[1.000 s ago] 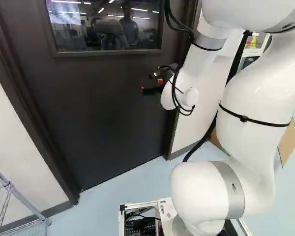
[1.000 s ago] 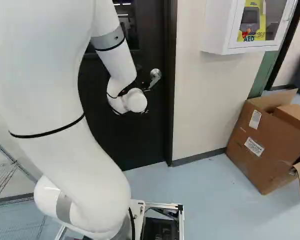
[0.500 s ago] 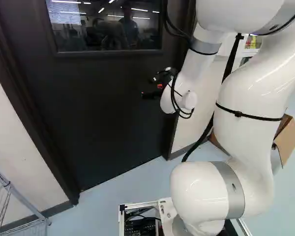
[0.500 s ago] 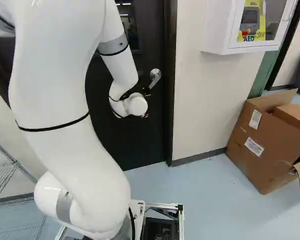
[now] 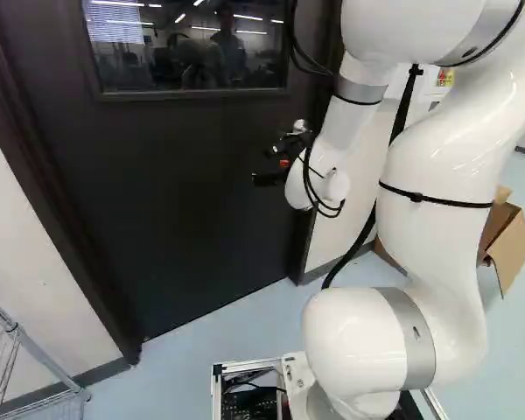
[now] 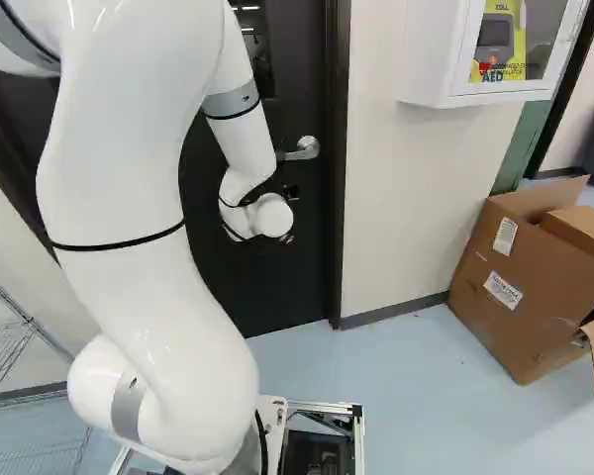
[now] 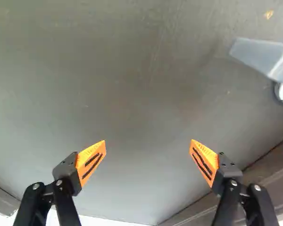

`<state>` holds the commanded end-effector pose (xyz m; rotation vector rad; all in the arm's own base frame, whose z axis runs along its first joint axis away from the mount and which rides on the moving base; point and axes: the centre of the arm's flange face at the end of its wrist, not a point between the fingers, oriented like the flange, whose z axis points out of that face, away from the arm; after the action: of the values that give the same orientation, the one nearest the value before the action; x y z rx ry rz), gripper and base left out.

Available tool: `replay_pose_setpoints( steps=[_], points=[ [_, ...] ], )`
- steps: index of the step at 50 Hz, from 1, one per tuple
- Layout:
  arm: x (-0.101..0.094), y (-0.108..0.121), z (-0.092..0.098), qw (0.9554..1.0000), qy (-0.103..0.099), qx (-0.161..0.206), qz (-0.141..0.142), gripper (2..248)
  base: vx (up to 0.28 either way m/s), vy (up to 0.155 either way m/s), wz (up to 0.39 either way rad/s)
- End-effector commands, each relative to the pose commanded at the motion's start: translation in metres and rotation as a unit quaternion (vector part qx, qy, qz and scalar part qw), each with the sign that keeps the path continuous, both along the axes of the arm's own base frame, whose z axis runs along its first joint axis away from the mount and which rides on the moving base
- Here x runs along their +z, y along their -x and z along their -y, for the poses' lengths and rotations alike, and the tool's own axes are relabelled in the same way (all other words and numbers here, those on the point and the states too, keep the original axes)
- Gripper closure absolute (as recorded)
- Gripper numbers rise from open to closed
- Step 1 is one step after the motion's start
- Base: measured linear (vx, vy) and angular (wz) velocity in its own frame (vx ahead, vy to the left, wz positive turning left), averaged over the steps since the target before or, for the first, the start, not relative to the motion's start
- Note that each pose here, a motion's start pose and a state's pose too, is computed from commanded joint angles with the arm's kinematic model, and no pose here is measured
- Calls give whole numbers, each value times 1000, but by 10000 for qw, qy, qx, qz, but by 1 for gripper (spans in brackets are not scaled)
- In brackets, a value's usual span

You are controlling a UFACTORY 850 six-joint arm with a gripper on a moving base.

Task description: Open the door and move inside

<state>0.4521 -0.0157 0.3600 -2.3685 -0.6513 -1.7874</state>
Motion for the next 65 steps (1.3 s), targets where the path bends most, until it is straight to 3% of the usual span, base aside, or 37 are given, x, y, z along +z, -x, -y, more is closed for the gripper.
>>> replay_pose_setpoints(
  steps=[15,65],
  points=[
    [-12,-1,0,9999,-16,-1,-131,3,0,0,0],
    [-12,10,3,9998,-51,-133,-159,3,0,0,0]
  ],
)
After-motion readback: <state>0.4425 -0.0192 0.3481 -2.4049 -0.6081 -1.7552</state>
